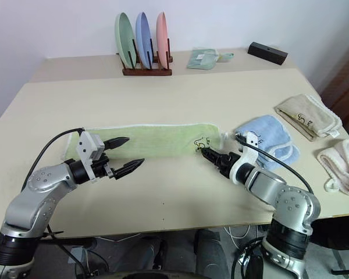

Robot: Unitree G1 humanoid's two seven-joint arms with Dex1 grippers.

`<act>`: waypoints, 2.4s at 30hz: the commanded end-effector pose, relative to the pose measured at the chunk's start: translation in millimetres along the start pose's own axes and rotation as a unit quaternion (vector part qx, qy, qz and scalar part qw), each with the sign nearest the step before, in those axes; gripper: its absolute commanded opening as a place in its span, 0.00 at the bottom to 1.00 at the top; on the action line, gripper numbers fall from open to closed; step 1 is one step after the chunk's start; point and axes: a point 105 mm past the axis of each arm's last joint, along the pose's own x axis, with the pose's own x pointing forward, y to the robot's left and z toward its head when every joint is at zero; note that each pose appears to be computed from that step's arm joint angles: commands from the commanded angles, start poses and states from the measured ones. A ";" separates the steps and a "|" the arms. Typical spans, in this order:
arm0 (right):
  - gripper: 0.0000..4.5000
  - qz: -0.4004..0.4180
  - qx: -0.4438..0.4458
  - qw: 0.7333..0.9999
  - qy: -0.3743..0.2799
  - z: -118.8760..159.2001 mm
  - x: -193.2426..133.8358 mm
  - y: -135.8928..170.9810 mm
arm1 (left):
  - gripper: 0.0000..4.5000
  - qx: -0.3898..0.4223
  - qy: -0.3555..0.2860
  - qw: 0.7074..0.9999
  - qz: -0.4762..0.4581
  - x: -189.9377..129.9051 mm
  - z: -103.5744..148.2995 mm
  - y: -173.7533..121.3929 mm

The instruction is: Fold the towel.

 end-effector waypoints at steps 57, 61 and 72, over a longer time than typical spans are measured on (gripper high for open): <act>0.02 0.173 -0.452 0.872 0.076 -23.0 84.0 117.7 | 1.00 -0.013 -0.041 0.999 0.026 5.0 8.5 -9.0; 0.30 0.218 -0.451 0.863 0.065 -21.3 73.8 129.9 | 1.00 -0.013 -0.038 0.998 0.037 2.1 7.5 -4.8; 0.70 0.270 -0.447 0.852 -0.019 34.4 35.7 133.3 | 1.00 -0.012 -0.022 0.993 0.117 -28.5 2.2 22.9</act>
